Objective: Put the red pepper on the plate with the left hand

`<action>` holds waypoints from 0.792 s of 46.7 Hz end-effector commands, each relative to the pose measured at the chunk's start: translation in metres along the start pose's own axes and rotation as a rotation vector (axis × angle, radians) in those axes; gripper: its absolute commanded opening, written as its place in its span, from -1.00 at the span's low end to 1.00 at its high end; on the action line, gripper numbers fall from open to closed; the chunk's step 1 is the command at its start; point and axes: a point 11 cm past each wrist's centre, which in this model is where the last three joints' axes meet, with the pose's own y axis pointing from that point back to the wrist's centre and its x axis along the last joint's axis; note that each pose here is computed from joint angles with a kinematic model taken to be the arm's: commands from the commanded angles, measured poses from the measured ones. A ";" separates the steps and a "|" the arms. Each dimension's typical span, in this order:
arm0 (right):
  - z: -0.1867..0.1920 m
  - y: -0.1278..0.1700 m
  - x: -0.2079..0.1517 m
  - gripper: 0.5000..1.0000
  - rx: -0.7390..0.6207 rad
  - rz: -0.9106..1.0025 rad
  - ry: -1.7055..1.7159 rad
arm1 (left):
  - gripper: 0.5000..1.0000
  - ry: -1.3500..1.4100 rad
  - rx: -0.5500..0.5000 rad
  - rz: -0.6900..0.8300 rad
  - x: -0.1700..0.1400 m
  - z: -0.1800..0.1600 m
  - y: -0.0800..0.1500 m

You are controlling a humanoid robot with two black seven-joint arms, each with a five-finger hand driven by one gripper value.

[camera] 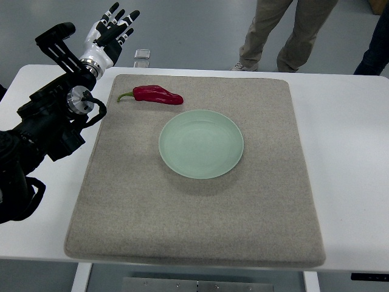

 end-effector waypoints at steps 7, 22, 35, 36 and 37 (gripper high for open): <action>0.000 0.000 0.000 0.73 0.000 -0.001 0.001 | 0.97 -0.003 0.005 -0.002 0.000 -0.001 0.000; 0.000 0.000 0.000 0.73 0.000 -0.001 0.001 | 0.94 -0.020 0.021 -0.007 -0.001 -0.002 0.000; 0.000 0.000 0.000 0.73 0.001 -0.001 -0.002 | 0.93 -0.184 0.071 -0.057 -0.007 -0.006 -0.001; 0.000 0.000 0.000 0.73 0.000 0.000 0.001 | 0.93 -0.204 0.078 -0.063 -0.008 -0.008 -0.001; 0.000 0.000 0.000 0.73 0.000 -0.001 0.001 | 0.93 -0.224 0.083 -0.068 -0.008 -0.008 -0.001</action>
